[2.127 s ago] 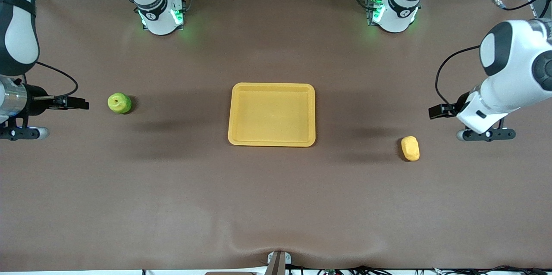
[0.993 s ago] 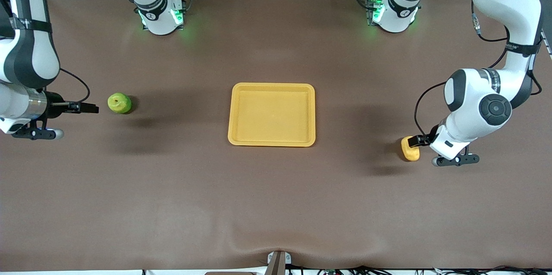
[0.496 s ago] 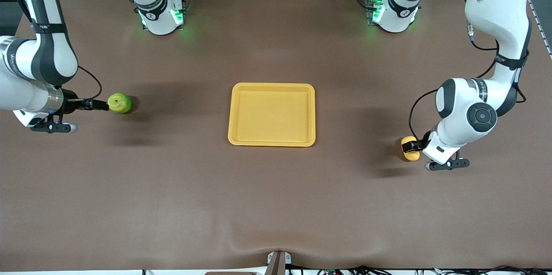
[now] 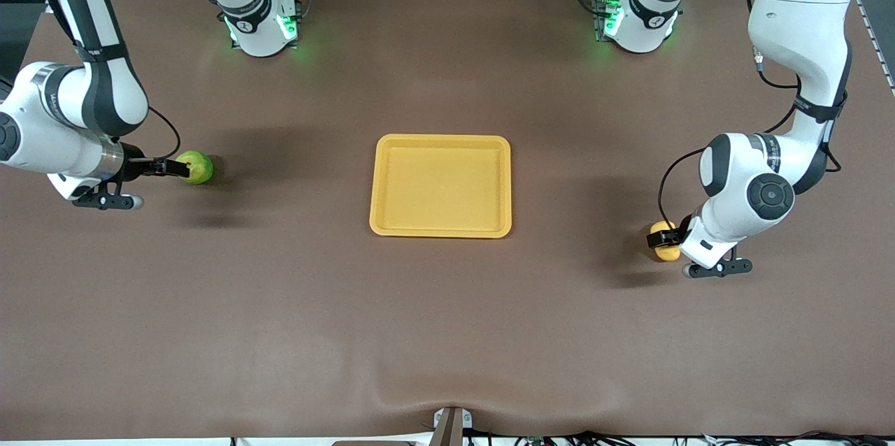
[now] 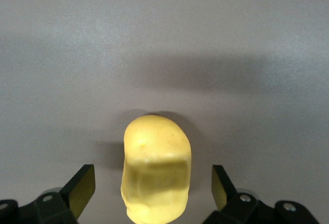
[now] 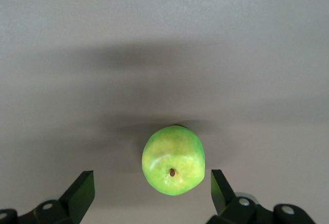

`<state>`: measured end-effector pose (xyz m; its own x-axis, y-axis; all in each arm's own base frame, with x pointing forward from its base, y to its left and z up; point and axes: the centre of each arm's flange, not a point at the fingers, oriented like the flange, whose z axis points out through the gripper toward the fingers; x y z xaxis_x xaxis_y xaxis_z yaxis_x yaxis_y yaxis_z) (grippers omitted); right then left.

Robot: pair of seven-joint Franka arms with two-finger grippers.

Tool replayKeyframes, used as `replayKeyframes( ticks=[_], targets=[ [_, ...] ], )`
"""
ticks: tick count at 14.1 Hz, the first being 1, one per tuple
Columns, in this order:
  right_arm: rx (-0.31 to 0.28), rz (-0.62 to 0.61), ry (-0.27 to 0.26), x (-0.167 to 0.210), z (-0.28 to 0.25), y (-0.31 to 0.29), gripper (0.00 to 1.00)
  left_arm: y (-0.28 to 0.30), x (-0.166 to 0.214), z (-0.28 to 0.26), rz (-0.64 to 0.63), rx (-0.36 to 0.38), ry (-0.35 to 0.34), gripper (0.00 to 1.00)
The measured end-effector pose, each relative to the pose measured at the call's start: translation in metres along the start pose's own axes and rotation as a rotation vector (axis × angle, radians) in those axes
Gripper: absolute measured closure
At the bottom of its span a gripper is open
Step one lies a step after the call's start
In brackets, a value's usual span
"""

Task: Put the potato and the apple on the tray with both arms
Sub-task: 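Close the left gripper on the potato while the right gripper grasps the apple, then carry the potato with the left gripper over the yellow tray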

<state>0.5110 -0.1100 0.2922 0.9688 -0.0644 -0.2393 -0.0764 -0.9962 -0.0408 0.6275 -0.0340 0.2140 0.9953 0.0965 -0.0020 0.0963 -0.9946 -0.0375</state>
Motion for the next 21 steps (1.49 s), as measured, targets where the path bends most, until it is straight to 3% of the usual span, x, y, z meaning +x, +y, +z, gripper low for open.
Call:
replayKeyframes(
  ticks=[3,5,6,8,9,11,13,21],
  targets=[
    [-0.003,0.005,0.023,0.000,0.004,0.002,0.00,0.000,0.000,0.006,0.000,-0.002,0.004,0.02],
    [-0.009,0.007,0.029,-0.001,0.007,0.006,0.00,0.001,0.001,0.012,0.001,-0.004,0.009,0.11],
    [-0.023,-0.002,0.026,-0.002,0.010,0.007,0.00,0.001,0.001,0.014,0.001,-0.004,0.010,0.11],
    [-0.038,-0.013,0.018,-0.005,0.016,0.008,0.00,0.001,0.000,0.016,0.001,-0.004,0.009,0.24],
    [-0.041,-0.016,0.011,-0.007,0.020,0.008,0.00,0.001,0.001,0.016,0.001,-0.004,0.010,0.25],
    [-0.044,-0.019,0.017,-0.010,0.027,0.007,0.00,0.002,0.002,0.015,0.001,-0.005,0.013,0.41],
    [-0.045,-0.020,0.024,-0.013,0.037,0.007,0.00,0.003,0.003,0.013,0.001,-0.007,0.019,0.45],
    [-0.060,-0.036,0.000,-0.014,0.066,0.008,0.00,0.027,0.010,-0.031,0.035,-0.024,0.060,0.46]
  ],
)
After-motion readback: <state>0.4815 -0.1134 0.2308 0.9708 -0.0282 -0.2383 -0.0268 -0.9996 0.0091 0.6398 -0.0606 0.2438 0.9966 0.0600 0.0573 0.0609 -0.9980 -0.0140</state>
